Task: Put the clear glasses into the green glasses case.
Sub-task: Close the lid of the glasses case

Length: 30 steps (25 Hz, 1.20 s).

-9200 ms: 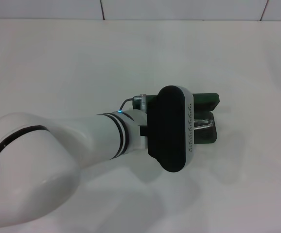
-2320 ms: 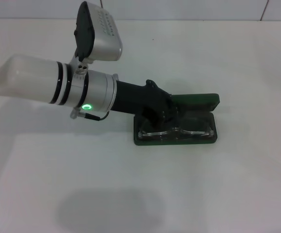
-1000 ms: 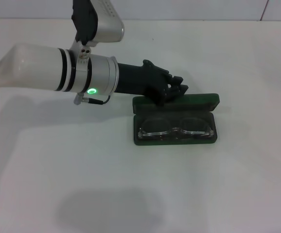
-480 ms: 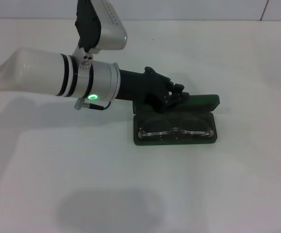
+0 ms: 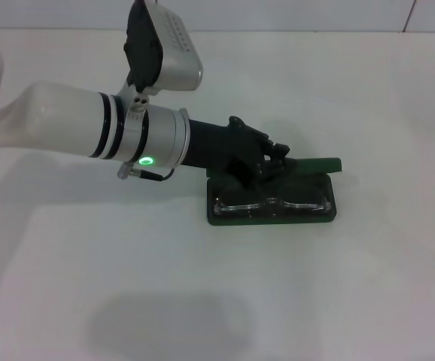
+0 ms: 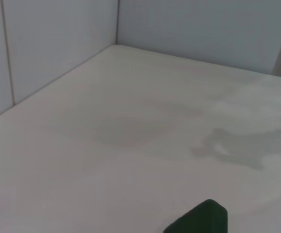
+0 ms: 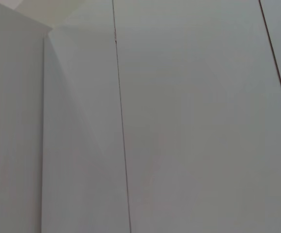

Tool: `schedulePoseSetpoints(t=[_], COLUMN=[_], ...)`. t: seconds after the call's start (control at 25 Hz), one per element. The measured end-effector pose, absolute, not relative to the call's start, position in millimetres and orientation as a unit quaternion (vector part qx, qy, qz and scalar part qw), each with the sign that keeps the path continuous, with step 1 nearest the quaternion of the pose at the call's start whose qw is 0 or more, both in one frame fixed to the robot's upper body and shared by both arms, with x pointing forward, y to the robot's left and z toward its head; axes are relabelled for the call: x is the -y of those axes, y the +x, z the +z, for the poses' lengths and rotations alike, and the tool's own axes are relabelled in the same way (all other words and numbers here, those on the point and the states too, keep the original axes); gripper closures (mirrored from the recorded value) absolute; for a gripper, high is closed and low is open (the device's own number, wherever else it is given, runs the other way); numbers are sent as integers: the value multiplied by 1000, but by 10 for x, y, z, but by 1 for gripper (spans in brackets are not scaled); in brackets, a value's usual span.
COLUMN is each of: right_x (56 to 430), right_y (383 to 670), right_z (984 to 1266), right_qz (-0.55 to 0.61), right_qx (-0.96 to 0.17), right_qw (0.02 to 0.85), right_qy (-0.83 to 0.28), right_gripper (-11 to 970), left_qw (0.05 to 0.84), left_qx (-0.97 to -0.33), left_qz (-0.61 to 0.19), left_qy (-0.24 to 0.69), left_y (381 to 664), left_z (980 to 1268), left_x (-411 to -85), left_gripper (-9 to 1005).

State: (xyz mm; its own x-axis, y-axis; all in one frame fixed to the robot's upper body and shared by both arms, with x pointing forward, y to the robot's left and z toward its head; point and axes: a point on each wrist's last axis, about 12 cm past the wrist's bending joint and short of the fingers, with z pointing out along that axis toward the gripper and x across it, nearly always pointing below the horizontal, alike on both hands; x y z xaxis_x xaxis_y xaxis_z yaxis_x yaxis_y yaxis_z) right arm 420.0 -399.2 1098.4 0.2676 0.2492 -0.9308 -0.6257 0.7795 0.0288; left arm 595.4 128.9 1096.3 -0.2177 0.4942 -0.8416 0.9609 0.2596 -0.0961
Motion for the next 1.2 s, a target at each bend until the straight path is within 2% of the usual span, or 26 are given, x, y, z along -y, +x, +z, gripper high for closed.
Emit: schedulePoseSetpoints(t=[1.2], right_x=[3980], right_y=[4214], right_z=[10990], right_qz=[284], right_qx=[-533], right_qw=[778], right_qy=[-177], right_gripper=[929], left_qw=[344], left_qx=[-690], left_qz=[-364], left_qy=[523], left_y=[5696], left_z=[10807], left_x=[-1390], left_gripper=[769])
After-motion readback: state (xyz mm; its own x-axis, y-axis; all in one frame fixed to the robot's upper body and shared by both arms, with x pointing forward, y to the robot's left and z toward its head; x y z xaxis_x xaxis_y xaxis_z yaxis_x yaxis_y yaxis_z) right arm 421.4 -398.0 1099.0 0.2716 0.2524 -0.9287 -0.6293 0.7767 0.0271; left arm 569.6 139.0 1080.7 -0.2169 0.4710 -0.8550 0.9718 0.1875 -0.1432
